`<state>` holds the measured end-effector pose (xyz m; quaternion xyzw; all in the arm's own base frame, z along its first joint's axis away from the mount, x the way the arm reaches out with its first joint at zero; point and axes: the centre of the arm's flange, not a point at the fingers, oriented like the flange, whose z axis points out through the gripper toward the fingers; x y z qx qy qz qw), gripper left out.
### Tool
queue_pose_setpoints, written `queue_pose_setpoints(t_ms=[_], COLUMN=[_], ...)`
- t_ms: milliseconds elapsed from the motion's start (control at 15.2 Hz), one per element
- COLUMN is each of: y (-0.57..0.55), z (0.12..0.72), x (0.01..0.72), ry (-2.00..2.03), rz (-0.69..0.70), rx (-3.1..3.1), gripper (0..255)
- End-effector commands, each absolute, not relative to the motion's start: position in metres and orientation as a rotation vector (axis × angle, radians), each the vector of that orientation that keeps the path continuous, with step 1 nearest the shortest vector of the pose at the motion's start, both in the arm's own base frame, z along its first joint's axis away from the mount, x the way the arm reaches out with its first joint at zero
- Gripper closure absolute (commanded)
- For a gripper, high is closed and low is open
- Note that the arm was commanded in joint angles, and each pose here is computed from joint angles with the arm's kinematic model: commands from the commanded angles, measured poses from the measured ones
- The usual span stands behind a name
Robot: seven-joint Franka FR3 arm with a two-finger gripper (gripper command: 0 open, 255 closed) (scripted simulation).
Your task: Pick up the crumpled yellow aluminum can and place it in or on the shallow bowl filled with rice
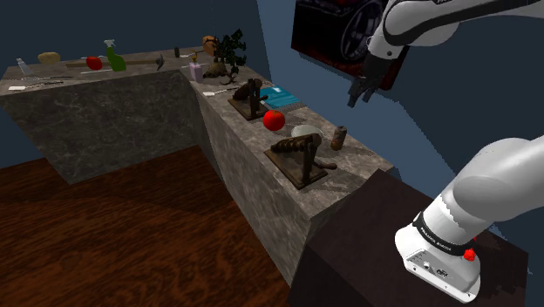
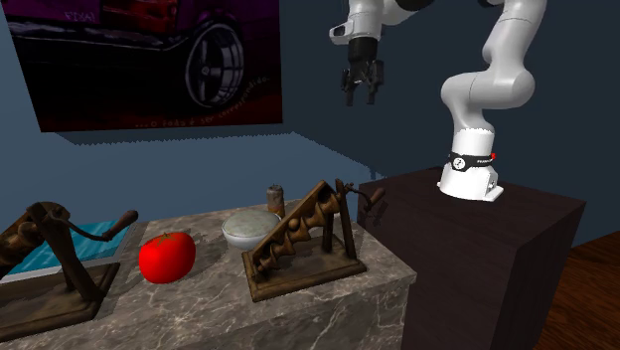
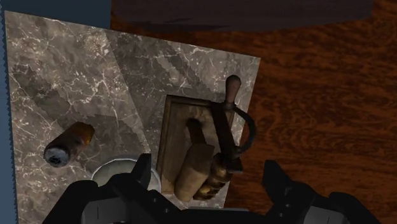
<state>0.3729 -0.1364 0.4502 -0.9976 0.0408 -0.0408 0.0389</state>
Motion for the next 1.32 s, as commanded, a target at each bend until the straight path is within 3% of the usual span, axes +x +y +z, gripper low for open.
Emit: queue_pose_setpoints(t_ms=[0, 1254], y=[-0.154, -0.323], z=[0.433, 0.262], x=[0.382, 0.451], ry=[0.142, 0.294], rz=[-0.133, -0.181], rx=[-3.057, -3.03], gripper=[0, 0])
